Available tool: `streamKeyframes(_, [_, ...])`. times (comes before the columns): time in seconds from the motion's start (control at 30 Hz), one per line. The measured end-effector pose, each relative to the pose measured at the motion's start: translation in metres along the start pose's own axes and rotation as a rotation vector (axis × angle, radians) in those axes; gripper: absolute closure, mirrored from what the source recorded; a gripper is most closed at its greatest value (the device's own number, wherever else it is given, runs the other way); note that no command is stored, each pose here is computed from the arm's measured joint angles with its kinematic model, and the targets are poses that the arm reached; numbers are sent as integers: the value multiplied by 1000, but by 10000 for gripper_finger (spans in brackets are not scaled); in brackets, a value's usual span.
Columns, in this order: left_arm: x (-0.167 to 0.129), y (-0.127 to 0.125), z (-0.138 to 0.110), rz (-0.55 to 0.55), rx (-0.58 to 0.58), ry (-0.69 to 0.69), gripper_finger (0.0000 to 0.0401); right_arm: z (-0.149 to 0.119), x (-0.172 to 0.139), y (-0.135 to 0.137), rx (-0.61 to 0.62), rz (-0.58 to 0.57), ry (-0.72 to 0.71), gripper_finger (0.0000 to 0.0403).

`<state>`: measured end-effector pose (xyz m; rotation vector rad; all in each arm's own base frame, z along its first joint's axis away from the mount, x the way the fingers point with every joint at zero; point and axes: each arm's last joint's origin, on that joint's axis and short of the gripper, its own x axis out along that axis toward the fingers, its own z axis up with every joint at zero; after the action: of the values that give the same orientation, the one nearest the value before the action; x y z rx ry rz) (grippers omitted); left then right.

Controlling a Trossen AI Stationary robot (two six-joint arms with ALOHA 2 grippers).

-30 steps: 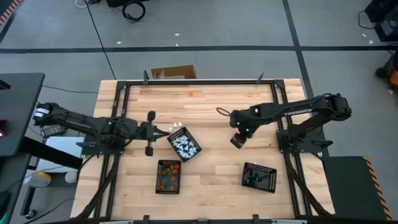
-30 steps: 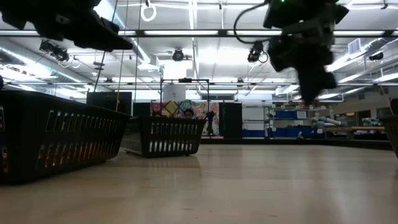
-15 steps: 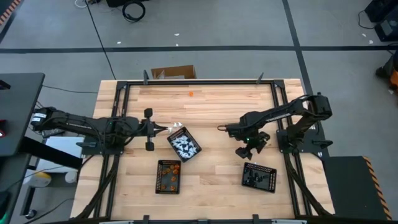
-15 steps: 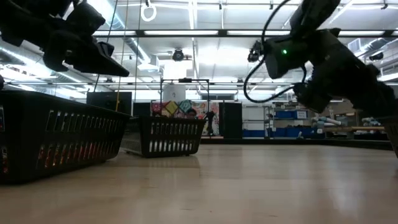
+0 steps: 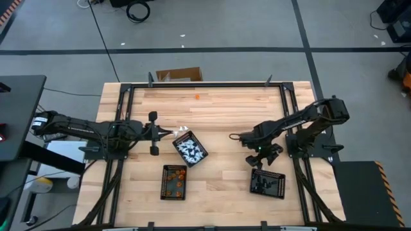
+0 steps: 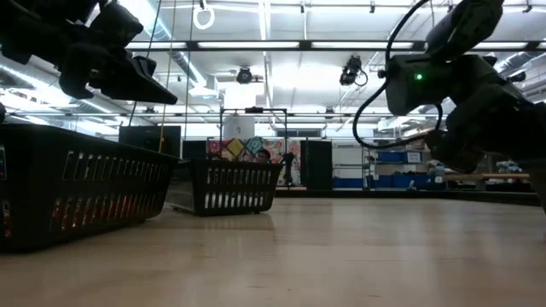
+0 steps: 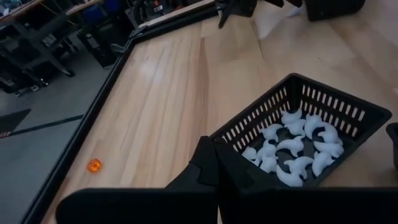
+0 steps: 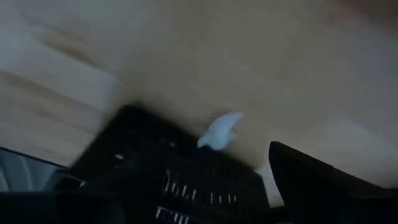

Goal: Sort Halloween decoration
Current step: Put the white ghost toy into the middle black basket

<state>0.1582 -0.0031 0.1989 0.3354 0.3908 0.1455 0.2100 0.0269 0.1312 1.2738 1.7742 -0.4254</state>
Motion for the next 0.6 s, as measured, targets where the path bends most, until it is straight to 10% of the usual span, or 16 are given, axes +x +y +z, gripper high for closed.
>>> streamKeyframes(0.6, [0,0,-1,-2,2,6,401,-3,26,-8,154,40,12,132])
